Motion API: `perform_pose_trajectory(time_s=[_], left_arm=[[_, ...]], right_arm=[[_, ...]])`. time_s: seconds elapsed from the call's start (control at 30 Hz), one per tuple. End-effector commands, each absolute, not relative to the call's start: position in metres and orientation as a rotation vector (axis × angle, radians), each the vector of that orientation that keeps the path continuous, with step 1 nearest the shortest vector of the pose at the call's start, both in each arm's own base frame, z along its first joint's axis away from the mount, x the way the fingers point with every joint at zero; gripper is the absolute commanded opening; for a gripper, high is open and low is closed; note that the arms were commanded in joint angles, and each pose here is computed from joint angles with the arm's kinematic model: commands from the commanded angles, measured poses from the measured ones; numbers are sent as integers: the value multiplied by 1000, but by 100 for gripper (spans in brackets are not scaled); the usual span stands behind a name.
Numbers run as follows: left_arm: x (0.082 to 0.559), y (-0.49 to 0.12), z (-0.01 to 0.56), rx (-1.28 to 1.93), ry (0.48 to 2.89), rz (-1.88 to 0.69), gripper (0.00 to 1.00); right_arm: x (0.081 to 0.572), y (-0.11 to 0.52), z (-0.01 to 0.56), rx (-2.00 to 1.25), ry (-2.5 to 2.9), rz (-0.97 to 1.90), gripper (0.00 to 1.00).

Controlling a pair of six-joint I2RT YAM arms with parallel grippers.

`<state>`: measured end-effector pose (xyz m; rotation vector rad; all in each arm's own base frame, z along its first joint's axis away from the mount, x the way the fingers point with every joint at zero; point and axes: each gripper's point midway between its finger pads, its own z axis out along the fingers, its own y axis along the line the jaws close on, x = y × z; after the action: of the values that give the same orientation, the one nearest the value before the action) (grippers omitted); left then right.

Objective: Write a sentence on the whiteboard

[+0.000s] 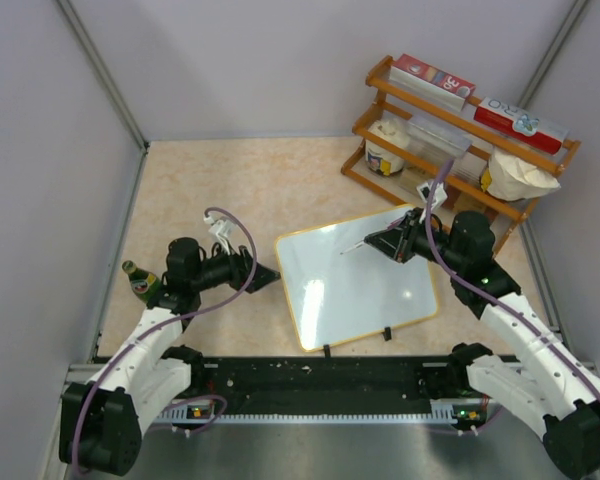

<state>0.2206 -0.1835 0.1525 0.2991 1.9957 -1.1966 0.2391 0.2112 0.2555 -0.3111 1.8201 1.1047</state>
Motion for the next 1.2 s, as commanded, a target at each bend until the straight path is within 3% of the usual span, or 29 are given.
perform_pose_trajectory(time_s=[0.0,1.17], left_arm=[[228,-182,171,313,1932,-1188,84],[220,-186,167,329,1940,-1257,84]], right_arm=[[244,209,263,-332,1770,1085,0],[243,213,257,-316,1782,1118,0]])
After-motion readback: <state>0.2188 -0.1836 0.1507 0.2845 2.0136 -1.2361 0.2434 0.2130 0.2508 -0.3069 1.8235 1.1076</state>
